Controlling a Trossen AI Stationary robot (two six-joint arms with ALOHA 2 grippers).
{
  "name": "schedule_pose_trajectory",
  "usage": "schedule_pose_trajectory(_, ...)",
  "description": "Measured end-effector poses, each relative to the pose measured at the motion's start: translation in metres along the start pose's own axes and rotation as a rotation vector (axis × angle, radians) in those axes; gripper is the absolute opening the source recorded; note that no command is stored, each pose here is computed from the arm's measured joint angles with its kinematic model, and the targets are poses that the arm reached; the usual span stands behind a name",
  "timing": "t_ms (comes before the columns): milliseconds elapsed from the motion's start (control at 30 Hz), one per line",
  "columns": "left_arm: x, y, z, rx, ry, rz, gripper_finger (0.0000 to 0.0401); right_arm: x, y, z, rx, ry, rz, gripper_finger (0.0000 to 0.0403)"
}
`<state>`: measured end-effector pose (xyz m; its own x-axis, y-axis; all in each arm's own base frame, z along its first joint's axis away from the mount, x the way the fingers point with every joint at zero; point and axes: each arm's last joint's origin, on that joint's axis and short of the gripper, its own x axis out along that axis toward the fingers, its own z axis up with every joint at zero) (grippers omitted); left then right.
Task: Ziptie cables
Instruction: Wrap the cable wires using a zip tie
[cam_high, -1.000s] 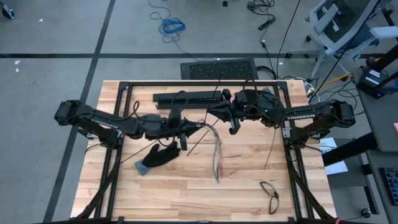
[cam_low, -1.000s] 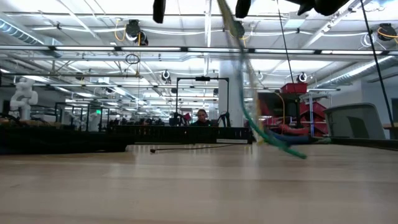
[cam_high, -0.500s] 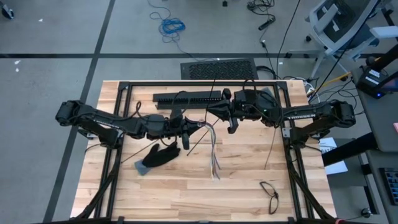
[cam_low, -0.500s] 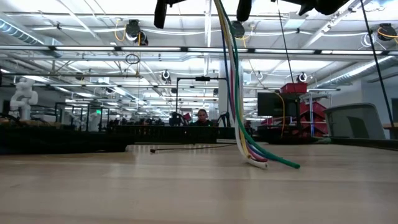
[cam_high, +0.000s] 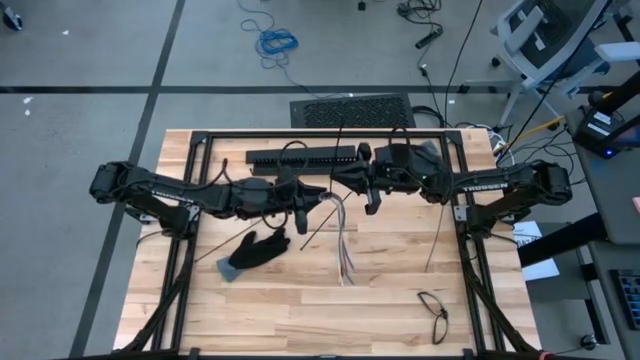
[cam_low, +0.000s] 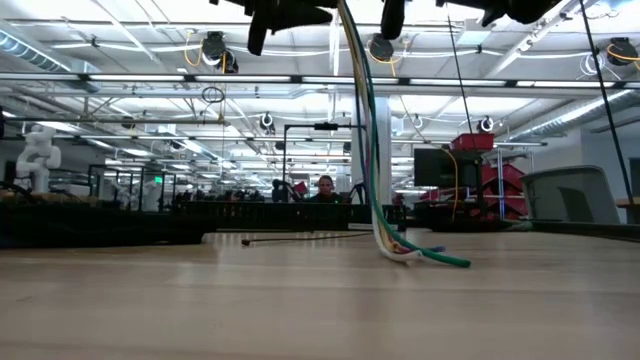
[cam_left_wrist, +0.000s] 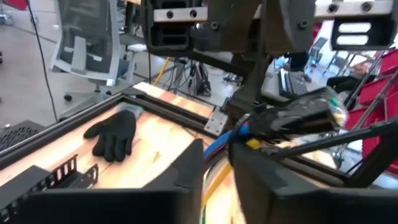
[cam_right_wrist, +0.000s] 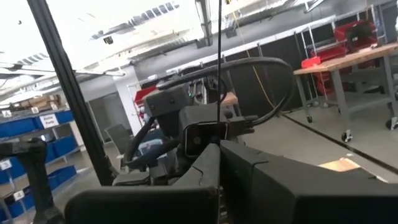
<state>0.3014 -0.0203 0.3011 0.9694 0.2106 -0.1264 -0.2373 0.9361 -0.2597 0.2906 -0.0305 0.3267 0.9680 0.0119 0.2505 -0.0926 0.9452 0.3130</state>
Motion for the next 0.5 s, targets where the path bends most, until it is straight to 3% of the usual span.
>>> schedule_pose_trajectory(233, 0.0001, 0.0033, -0.0053, 0.044, 0.059, 0.025, 0.0193, -0.0002, -0.0016, -0.0051, 0.003, 0.053, -0.014, 0.0000)
schedule_pose_trajectory(500, 0.0002, 0.0071, -0.0084, 0.055, 0.096, 0.054, 0.0256, -0.0004, -0.0027, -0.0084, 0.003, 0.086, -0.026, 0.0000)
